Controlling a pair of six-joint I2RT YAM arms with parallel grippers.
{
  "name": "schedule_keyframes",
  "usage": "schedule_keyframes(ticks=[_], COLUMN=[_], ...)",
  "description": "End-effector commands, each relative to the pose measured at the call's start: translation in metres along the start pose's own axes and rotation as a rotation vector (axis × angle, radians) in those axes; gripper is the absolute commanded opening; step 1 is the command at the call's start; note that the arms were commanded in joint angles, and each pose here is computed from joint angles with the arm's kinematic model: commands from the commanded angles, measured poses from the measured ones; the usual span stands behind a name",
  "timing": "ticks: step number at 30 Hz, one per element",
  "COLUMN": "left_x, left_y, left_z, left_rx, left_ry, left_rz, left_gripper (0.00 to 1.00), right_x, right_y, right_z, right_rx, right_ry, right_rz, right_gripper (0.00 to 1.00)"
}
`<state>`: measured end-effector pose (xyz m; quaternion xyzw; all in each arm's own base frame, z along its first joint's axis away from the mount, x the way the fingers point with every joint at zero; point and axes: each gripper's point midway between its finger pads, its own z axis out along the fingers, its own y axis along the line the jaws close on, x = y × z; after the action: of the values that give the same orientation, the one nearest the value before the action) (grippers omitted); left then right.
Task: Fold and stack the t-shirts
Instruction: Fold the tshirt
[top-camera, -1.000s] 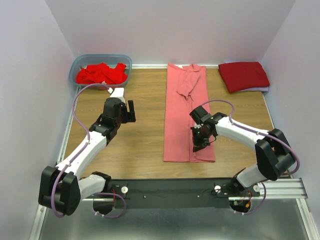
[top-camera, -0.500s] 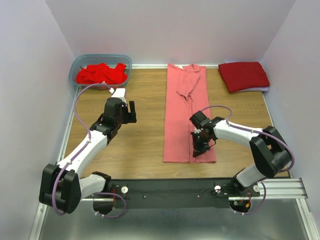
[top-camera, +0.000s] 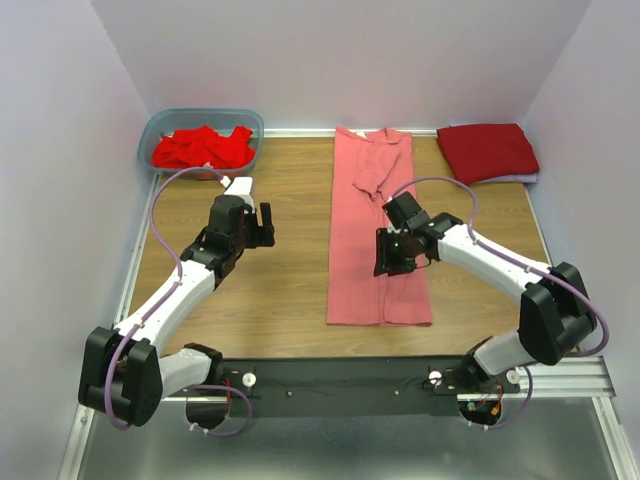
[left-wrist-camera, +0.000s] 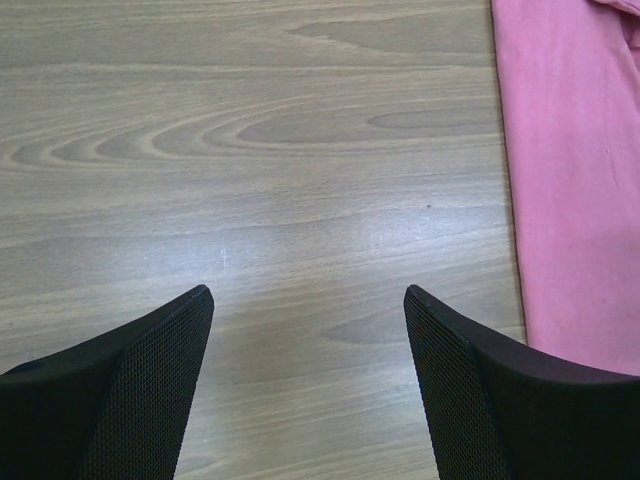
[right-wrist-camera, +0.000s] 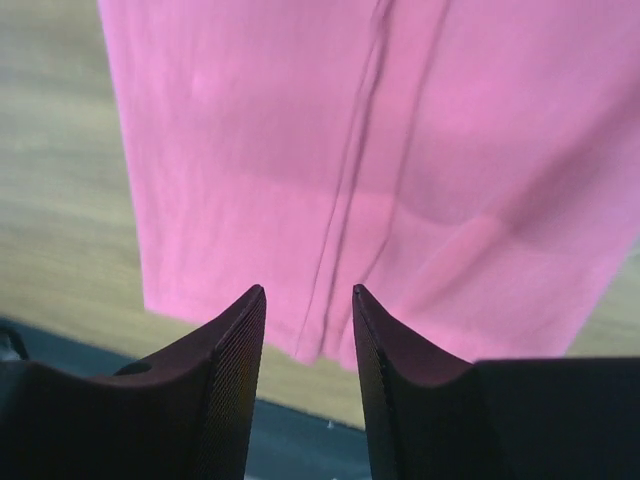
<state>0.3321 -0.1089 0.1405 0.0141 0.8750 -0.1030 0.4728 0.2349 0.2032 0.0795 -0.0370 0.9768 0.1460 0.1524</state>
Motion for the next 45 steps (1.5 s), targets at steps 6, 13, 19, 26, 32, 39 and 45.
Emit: schedule_keyframes(ticks=[6,13,19,26,32,39,45], left_x=[0.007,0.045,0.062,0.112,0.151,0.184,0.183], left_y=[-0.04,-0.106,-0.162,-0.208,-0.208,-0.176,-0.132], left_z=[-0.012,-0.02,-0.016,0.004,0.016,0.02,0.017], left_rx=[0.14,0.334,0.432,0.545,0.543,0.435,0.346], left_ry=[0.018,0.145,0.227,0.429,0.564,0.67,0.658], left_rz=[-0.04,-0.061,-0.005,0.049,0.084,0.081,0.003], left_gripper=[0.82,0.79,0.76,0.71,0.69,0.68,0.68], right_x=[-0.087,-0.165,-0.223,-0.269,-0.295,-0.29,-0.292], right_y=[-0.035,-0.038,-0.043,-0.047,-0.051,-0.037,-0.011], right_z=[0.006,0.009,0.033,0.074,0.108,0.149,0.165], right_rx=[0.114,0.022,-0.084,-0.139,-0.134,-0.248,-0.322], right_ry=[-0.185,-0.368,-0.449,-0.473,-0.48,-0.393,-0.367], right_rz=[-0.013,0.043,0.104,0.098,0.083,0.08,0.06], right_gripper=[0.38,0.38,0.38,0.39,0.39,0.38,0.39])
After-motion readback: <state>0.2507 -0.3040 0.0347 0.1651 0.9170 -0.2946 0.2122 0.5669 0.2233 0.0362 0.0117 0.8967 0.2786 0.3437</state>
